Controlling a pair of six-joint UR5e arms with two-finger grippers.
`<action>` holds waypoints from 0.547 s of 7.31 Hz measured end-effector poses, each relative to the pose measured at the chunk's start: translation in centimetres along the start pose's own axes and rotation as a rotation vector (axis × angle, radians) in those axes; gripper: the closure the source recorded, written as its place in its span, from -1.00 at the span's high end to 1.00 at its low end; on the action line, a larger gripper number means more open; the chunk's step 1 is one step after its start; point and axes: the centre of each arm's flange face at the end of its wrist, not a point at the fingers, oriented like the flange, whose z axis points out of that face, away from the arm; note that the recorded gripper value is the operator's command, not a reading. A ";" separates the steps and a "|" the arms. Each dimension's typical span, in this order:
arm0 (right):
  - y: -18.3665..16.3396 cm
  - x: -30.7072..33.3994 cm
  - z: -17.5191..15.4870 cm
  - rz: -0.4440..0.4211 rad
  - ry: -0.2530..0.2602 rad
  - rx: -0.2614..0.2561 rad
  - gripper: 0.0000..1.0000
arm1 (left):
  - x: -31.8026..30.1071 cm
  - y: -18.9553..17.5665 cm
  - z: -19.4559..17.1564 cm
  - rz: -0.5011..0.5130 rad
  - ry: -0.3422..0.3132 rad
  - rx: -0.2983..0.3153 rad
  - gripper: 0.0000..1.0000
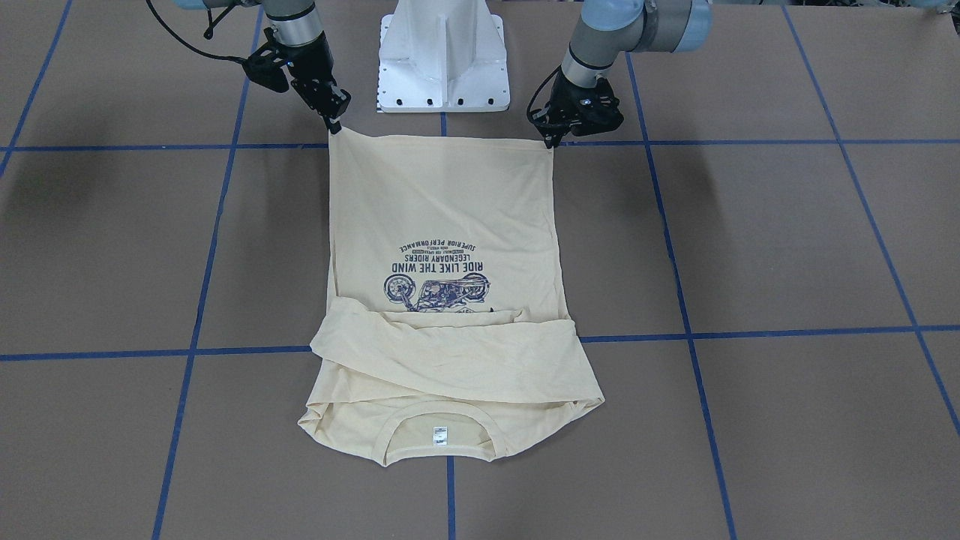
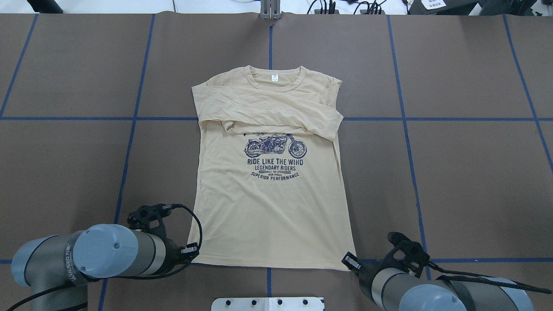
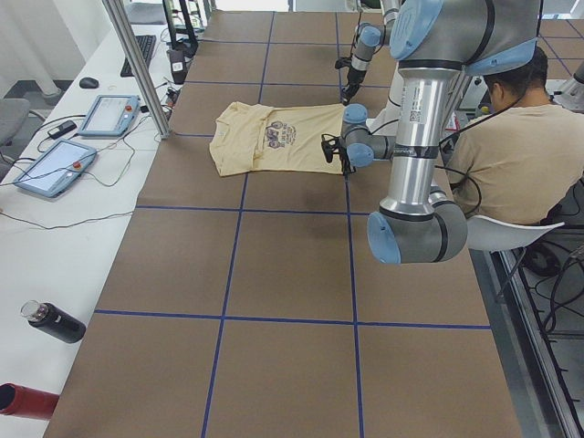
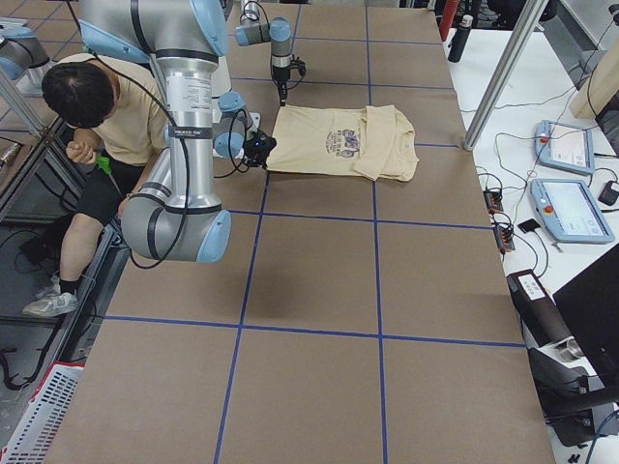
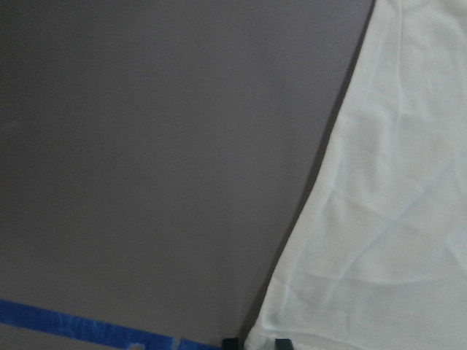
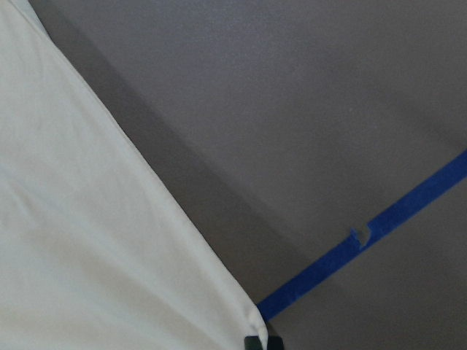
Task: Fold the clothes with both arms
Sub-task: 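Grip both hem corners nearest the robot with both grippers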
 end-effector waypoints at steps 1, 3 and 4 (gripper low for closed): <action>0.0 -0.1 -0.1 0.001 -0.002 -0.001 -1.00 | 0.1 0.1 -0.4 0.001 0.007 -0.001 -1.00; -0.2 -0.5 -1.4 0.008 -0.018 -0.017 -1.00 | 0.4 0.6 -3.6 0.000 0.055 -0.012 -1.00; -0.4 -0.9 -2.7 0.017 -0.029 -0.035 -1.00 | 0.3 1.0 -6.1 -0.002 0.089 -0.025 -1.00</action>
